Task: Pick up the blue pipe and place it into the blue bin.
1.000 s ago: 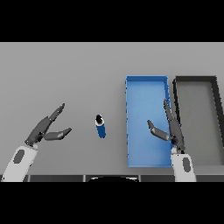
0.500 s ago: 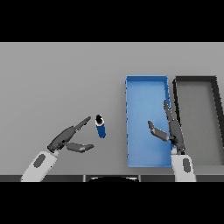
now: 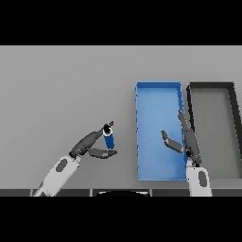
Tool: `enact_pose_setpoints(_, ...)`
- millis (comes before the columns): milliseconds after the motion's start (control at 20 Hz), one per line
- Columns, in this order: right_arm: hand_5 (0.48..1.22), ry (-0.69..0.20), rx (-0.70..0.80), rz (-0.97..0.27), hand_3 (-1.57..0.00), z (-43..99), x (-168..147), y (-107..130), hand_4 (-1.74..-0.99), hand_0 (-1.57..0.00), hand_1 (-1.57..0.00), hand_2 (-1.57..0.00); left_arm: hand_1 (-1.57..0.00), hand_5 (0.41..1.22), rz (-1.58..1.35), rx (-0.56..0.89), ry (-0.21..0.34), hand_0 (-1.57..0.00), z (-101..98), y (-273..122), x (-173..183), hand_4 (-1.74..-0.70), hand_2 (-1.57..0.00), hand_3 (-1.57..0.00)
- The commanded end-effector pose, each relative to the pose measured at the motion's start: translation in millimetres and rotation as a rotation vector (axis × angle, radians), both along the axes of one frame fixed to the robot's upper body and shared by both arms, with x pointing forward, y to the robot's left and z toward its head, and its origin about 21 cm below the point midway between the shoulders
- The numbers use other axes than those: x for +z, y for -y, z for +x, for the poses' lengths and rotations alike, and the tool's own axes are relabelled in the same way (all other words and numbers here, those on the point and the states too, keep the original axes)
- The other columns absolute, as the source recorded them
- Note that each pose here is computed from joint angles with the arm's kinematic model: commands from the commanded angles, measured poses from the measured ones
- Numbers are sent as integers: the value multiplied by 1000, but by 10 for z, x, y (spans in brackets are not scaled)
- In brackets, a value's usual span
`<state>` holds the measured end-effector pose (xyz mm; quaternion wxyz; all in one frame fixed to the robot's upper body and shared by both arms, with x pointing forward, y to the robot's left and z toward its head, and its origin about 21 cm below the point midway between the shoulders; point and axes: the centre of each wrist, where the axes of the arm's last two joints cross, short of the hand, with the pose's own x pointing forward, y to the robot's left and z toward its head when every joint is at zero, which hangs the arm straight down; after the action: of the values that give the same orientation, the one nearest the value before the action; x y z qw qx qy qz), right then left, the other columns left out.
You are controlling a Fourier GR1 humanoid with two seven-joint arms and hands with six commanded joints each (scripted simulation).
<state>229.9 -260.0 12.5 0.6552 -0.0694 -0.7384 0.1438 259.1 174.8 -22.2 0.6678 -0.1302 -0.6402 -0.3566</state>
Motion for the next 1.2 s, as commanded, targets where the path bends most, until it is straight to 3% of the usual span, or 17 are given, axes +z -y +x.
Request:
enact_pose_setpoints(0,639,0,-9,9,1,-17,-14,1,-1220,1,1,1,1,435,17,6,14,1,-5,-9,-16,-1076,1,1)
enact_pose_setpoints(150,645,4,-13,-9,1,2,6,7,-1214,1,1,1,1,420,16,2,-6,1,36,160,-78,-1062,1,1)
enact_pose_setpoints(300,650,3,-17,-13,1,-23,7,67,-1207,1,1,1,1,463,-30,-9,-6,1,75,222,-123,-1107,1,1)
enact_pose_setpoints(400,655,11,-14,-15,1,0,4,80,-1213,1,1,1,-41,550,-104,-1,-22,1,96,306,-115,-1186,-151,-121)
enact_pose_setpoints(450,655,1,-13,-13,1,10,-17,63,-1217,1,1,1,-156,613,-136,1,-33,-10,62,334,-164,-1243,-308,-276)
enact_pose_setpoints(500,656,6,-10,-12,1,11,-17,30,-1220,1,1,1,-319,735,-171,3,-46,-125,56,388,-162,-1281,-485,-535)
enact_pose_setpoints(600,657,18,-7,-10,1,6,18,51,-1219,1,1,1,-752,910,-183,21,-41,-602,77,428,-143,-1439,-865,-908)
enact_pose_setpoints(700,660,12,-5,-8,1,-23,-15,54,-1227,1,1,1,-1047,1022,-181,6,-63,-951,29,445,-156,-1544,-1119,-1119)
enact_pose_setpoints(750,660,3,-8,-1,1,-18,-29,40,-1233,1,1,1,-1151,1062,-193,7,-46,-1075,15,463,-136,-1580,-1210,-1194)
enact_pose_setpoints(900,646,-4,-7,2,1,20,6,43,-1222,1,1,1,-1356,1139,-178,-3,1,-1317,3,507,-95,-1513,-1386,-1378)
enact_pose_setpoints(1150,630,-5,3,20,1,7,-1,22,-1225,1,1,1,-1501,1194,-262,-13,100,-1488,-4,608,74,-1474,-1510,-1508)
